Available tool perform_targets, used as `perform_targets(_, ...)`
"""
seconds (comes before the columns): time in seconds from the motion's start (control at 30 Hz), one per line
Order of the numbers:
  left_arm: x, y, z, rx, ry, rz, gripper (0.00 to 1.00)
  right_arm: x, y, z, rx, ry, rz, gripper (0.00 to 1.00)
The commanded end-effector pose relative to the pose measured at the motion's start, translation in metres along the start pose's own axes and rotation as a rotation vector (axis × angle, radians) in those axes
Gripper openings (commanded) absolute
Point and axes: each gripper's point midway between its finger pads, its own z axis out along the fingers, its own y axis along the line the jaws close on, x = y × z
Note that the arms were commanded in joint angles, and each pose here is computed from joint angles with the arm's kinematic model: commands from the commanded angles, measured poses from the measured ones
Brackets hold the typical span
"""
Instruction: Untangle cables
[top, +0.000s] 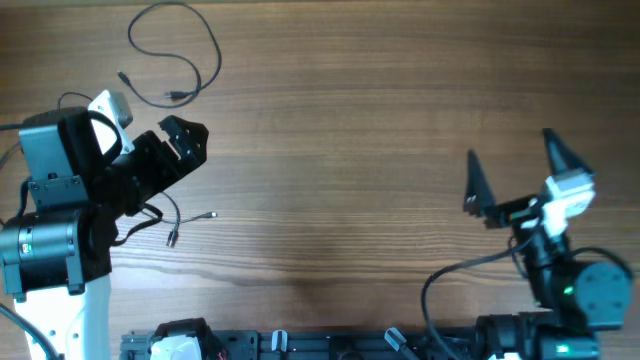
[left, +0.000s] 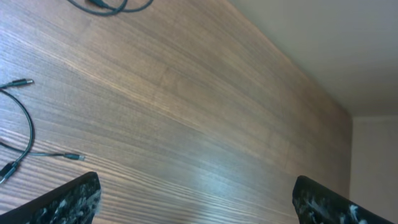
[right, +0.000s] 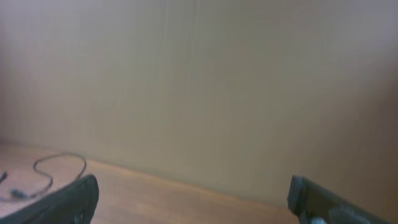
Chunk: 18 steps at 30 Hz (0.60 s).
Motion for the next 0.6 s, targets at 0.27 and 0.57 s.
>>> perform_targets(0.27, 0.001, -0.003, -0.001, 0.011, 0.003, 0.027, 1.00, 0.065, 0.014, -0.031, -0.008, -0.082, 0.021, 1.00)
perform_targets(0.57, 0.001, -0.003, -0.001, 0.011, 0.003, 0.027, 1.00, 0.148, 0.021, -0.036, -0.004, 0.201, 0.282, 1.00)
